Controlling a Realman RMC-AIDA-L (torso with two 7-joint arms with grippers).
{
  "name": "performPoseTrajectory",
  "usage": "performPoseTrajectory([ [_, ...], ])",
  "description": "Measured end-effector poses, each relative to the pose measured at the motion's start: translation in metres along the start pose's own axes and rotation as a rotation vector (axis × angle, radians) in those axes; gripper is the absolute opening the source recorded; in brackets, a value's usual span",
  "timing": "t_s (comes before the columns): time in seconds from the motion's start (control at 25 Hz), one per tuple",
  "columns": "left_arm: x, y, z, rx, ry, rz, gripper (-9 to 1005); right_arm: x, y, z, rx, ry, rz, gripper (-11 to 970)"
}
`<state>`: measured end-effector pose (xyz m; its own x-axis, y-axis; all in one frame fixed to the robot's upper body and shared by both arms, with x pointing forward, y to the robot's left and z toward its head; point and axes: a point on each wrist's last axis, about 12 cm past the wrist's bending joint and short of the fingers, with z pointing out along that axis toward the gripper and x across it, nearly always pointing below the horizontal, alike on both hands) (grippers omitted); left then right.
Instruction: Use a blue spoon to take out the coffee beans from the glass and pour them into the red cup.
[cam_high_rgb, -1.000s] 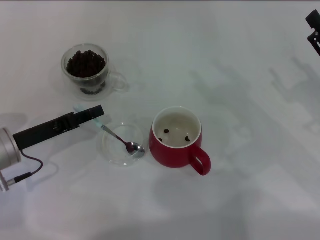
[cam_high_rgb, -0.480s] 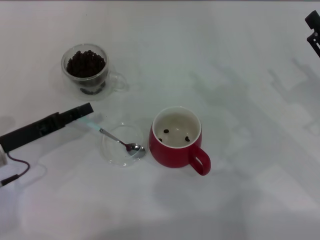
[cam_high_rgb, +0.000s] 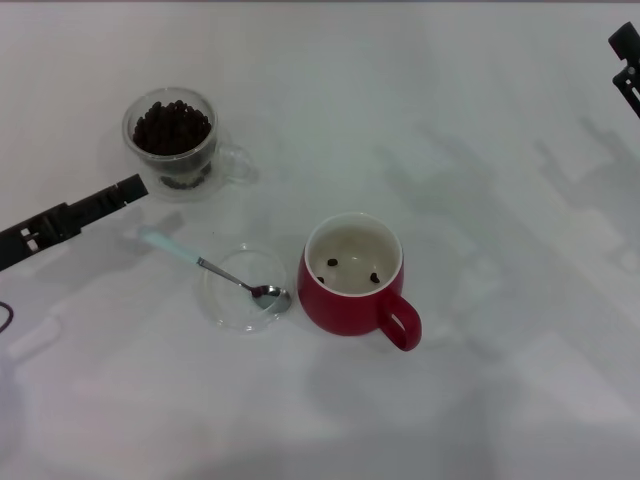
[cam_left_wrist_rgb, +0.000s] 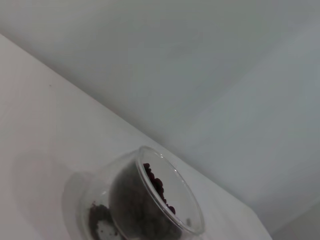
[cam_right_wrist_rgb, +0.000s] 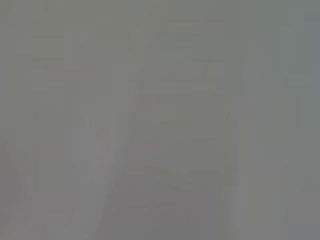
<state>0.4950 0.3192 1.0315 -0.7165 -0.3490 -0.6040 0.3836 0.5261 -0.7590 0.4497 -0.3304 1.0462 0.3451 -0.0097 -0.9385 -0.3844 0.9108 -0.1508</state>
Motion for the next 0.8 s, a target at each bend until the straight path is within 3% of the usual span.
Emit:
performPoseTrajectory([
  [0.12,-0.001,0.001,-0.004,-0.009,-0.014,0.002,736,0.000,0.001,-0.001,0.001,-0.004,0.003,705],
  [0.2,-0.005,0.003,-0.019,-0.022,-0.059,0.036,778,0.000,0.001,-0.001,0.002,-0.004,0.003,705],
  [0.36,-0.012,0.003,-0.048,-0.054,-0.165,0.188,892,-0.001,0.001,-0.001,0.002,-0.005,0.003,705],
  [0.44,-0.015,0.003,-0.065,-0.091,-0.244,0.296,890,-0.001,0.001,-0.001,0.001,-0.011,0.003,705],
  [0.72,-0.015,0.007,-0.095,-0.210,-0.406,0.433,888,-0.004,0.000,-0.006,0.019,-0.032,0.014,704],
  [0.8,-0.013,0.012,-0.107,-0.307,-0.471,0.489,887,-0.005,-0.001,-0.008,0.034,-0.032,0.020,704],
])
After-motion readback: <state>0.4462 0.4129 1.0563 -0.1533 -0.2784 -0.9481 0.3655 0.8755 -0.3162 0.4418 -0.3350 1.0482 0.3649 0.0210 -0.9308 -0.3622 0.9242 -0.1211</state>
